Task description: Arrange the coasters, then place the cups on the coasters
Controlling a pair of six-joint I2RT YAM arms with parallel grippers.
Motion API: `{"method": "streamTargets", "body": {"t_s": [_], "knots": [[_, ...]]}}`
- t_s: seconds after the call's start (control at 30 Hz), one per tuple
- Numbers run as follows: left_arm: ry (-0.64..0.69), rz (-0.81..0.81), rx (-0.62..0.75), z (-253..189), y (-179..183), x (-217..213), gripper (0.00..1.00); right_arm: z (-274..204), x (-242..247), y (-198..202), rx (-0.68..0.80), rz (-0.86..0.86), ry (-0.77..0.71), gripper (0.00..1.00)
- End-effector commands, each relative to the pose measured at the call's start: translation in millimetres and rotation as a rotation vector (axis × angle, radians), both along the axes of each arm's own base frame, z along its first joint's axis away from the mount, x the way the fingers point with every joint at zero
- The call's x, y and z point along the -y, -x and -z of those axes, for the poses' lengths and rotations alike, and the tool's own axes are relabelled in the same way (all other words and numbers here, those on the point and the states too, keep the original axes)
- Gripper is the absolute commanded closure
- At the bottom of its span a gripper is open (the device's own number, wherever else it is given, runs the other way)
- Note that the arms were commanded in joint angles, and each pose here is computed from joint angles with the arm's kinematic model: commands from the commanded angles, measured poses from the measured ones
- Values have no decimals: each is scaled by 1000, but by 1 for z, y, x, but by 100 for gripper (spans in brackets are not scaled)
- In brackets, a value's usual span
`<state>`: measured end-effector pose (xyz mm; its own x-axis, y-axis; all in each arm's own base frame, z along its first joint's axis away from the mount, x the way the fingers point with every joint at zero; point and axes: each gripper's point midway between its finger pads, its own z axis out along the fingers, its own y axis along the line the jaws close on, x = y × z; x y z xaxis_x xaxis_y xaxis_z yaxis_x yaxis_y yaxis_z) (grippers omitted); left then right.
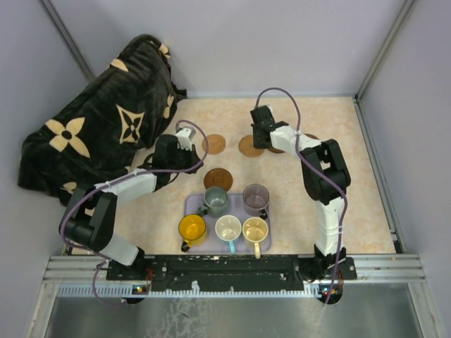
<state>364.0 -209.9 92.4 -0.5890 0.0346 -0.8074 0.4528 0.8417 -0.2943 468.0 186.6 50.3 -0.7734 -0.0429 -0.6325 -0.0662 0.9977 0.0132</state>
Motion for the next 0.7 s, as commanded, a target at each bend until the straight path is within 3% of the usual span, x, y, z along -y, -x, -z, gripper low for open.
{"method": "streamTargets", "body": {"t_s": [0.0,0.43,0.67], "knots": [[15,20,9,-3,9,8,91,-9,-25,-13,28,-47,-33,87],[-29,80,-32,22,16,40,77,29,-57,-15,-56,-97,-35,87],[-66,80,-44,37,13,46,75,33,-66,-18,-63,-105,-43,87]]}}
